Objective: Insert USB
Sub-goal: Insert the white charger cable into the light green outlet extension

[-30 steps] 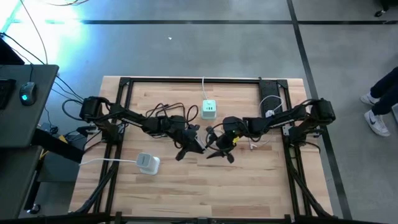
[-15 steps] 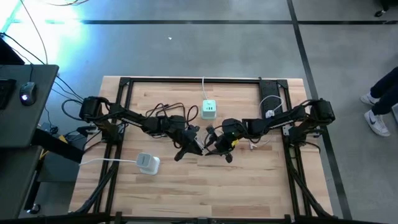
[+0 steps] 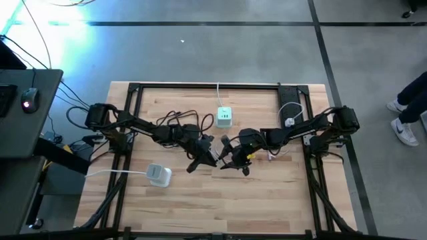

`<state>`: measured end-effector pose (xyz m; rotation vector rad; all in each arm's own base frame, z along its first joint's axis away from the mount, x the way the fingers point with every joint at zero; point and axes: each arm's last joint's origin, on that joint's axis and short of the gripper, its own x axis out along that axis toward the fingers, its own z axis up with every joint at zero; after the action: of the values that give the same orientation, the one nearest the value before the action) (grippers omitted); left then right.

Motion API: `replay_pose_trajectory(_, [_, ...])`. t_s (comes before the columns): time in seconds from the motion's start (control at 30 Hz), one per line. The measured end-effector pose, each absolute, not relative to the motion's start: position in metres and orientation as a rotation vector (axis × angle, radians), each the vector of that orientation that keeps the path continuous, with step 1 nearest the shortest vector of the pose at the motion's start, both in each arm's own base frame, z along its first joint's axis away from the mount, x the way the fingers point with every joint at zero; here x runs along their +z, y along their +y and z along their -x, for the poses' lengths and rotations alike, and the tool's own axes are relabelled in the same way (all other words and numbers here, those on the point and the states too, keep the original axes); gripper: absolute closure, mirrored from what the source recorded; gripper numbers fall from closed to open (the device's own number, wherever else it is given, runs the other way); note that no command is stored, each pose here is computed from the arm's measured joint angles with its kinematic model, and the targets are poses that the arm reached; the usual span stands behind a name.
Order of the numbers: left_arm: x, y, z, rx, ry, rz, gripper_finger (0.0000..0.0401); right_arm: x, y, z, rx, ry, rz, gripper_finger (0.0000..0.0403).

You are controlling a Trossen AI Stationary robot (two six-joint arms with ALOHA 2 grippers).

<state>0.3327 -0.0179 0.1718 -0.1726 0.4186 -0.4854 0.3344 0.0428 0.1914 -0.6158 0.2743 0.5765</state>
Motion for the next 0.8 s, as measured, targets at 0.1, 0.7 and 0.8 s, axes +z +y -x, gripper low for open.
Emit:
replay_pose_trajectory(0.1, [0.1722, -0.018, -0.3329, -0.486, 0.415, 0.172, 0.0401, 0.1873, 0.0455, -0.3352, 0.591, 0.278, 0.636, 0.0267])
replay_pose_trajectory(0.7, [0.1709, -0.0178, -0.3327, -0.479, 0.427, 0.179, 0.0401, 0.184, 0.0483, -0.3374, 0.597, 0.257, 0.686, 0.0288])
replay_pose_trajectory(0.8, [0.1704, -0.0178, -0.3325, -0.478, 0.433, 0.181, 0.0401, 0.1839, 0.0482, -0.3374, 0.596, 0.258, 0.683, 0.0303])
